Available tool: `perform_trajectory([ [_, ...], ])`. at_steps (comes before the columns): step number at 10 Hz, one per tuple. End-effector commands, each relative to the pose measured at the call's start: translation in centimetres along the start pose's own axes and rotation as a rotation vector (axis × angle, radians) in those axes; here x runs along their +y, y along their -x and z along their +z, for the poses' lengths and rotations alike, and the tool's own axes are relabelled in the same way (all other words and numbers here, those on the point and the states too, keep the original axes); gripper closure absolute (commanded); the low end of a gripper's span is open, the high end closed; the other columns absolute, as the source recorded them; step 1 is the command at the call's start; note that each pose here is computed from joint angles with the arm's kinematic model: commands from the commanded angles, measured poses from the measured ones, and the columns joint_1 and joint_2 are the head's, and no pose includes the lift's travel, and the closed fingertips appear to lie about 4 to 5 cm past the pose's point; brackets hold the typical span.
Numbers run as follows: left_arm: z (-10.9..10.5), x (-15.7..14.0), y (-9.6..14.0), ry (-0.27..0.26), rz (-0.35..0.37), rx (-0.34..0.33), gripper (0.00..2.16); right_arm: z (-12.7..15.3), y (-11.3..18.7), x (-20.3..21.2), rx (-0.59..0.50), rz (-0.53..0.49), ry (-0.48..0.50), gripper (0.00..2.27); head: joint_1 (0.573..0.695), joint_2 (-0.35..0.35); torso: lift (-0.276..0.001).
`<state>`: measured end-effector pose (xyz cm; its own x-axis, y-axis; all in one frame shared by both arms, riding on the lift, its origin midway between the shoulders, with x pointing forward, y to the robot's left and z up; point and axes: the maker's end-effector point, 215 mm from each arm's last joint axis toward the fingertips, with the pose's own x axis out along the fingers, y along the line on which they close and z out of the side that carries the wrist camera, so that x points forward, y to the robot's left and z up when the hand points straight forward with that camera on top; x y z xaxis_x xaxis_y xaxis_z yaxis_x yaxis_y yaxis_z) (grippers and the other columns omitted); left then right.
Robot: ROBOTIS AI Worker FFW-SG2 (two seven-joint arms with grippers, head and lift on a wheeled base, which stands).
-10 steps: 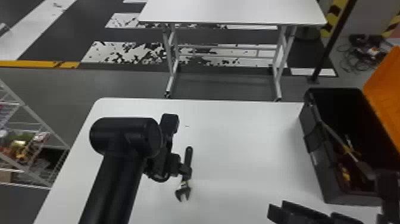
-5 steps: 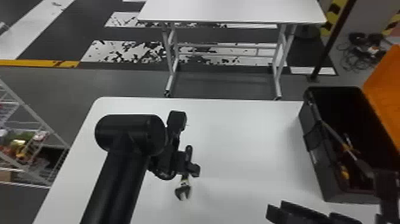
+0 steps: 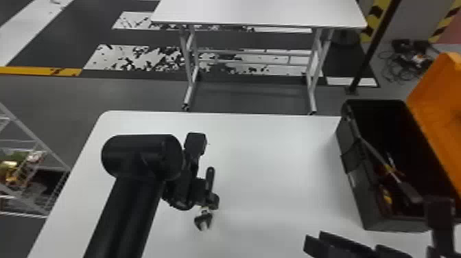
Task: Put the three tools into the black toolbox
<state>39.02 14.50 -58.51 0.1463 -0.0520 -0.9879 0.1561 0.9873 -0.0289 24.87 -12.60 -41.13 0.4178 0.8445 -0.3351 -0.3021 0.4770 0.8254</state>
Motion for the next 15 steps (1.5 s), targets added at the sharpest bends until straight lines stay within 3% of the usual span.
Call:
perform_trajectory([
  [1, -0.1, -0.2, -0.1, 0.0, -0.004, 0.005, 0.54, -0.1, 0.2, -0.2, -0.003, -0.004, -0.005, 0.08, 0.695, 0.036, -0.051],
  [2, -0.1, -0.1, -0.1, 0.0, -0.001, 0.003, 0.9, -0.1, 0.3, -0.2, -0.006, -0.003, -0.011, 0.08, 0.695, 0.033, -0.051],
  [4, -0.2, 0.0, -0.1, 0.002, 0.0, 0.003, 1.1, -0.3, 0.3, -0.1, -0.005, 0.001, -0.017, 0.08, 0.695, 0.031, -0.051],
  [5, -0.6, 0.0, -0.1, 0.005, -0.001, 0.003, 1.67, -0.3, 0.4, -0.1, -0.006, 0.004, -0.02, 0.08, 0.695, 0.031, -0.051],
  [7, -0.6, -0.7, 0.9, -0.003, -0.004, -0.045, 2.08, -0.5, 0.1, 0.2, -0.005, 0.011, -0.022, 0.08, 0.695, 0.036, -0.051],
  [9, -1.3, -2.4, 2.6, -0.009, -0.045, -0.108, 2.09, -0.9, -0.7, 0.2, 0.002, 0.016, -0.026, 0.08, 0.695, 0.031, -0.051],
  [11, -1.8, -5.4, 5.0, -0.016, -0.139, -0.17, 2.09, -1.4, -2.1, 0.1, 0.026, 0.007, -0.019, 0.08, 0.695, 0.008, -0.051],
  [15, -2.2, -7.8, 9.0, 0.023, -0.31, -0.258, 2.09, -1.6, -3.8, -0.2, 0.057, -0.013, -0.01, 0.08, 0.695, -0.037, -0.051],
])
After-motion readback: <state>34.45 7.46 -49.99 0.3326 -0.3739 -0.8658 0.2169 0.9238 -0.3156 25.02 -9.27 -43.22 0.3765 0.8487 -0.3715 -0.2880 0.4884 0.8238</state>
